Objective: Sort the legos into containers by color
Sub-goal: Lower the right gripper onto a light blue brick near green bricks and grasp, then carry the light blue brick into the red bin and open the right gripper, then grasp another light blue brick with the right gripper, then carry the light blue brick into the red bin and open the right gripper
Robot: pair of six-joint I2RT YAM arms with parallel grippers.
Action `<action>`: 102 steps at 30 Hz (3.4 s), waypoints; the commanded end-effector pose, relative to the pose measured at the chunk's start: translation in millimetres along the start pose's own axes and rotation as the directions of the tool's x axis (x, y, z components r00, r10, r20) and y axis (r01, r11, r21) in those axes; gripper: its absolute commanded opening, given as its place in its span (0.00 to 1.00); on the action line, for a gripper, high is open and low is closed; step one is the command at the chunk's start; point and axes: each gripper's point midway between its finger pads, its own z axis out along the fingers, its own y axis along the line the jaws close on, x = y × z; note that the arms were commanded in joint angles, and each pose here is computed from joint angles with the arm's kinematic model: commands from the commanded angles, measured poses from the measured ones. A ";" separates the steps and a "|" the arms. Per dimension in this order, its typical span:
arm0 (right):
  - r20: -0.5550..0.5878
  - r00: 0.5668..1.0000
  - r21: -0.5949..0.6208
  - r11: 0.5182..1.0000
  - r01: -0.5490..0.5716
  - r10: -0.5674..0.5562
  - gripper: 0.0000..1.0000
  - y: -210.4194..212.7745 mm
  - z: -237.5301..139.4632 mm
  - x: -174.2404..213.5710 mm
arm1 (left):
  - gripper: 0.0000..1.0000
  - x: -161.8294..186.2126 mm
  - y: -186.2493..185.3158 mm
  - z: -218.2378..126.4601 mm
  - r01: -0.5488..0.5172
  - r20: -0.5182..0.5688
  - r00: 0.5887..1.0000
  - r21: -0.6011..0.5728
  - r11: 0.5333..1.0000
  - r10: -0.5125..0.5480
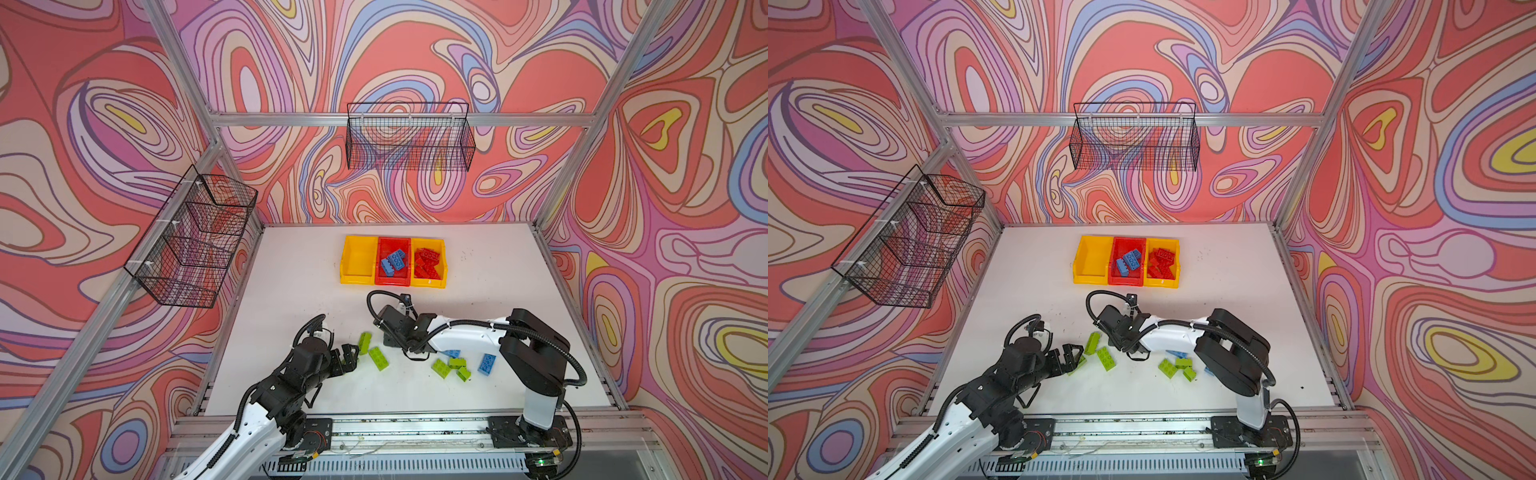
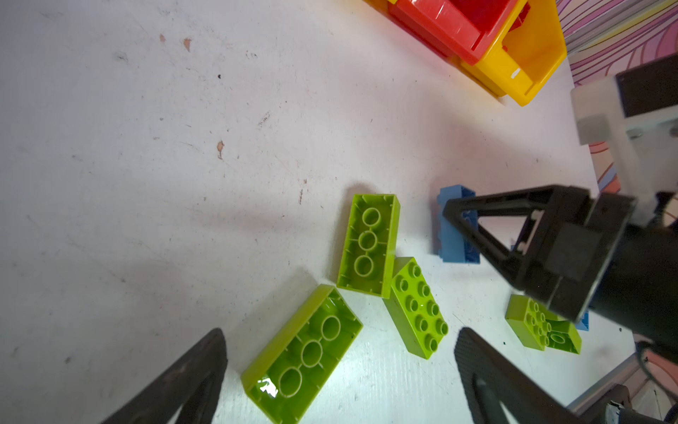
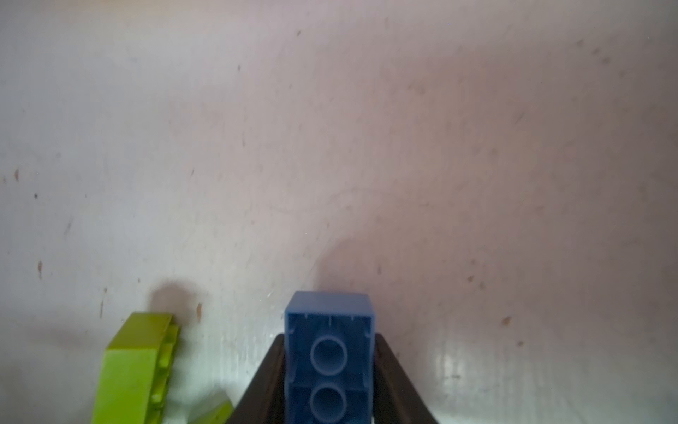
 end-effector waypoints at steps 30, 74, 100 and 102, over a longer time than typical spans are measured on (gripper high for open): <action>0.249 0.951 -0.080 0.975 0.209 -0.184 0.66 31.8 64.4 -272.6 | 1.00 -52.9 -62.6 29.1 -0.053 -0.021 0.998 0.039 0.998 0.054; 0.024 0.916 0.327 0.863 -0.385 0.399 0.69 -263.8 -77.8 50.0 | 1.00 -3.5 -157.2 58.0 -0.155 -0.140 0.966 0.364 0.919 0.219; 0.205 0.977 -0.039 0.998 -0.053 0.060 0.31 -81.1 -68.0 -163.5 | 1.00 -20.6 -103.2 47.7 -0.179 -0.072 0.980 0.094 0.979 0.186; 0.222 0.975 -0.082 0.997 0.000 0.018 0.31 -52.0 -59.4 -190.6 | 1.00 -22.1 -95.9 45.1 -0.184 -0.065 0.980 0.065 0.981 0.188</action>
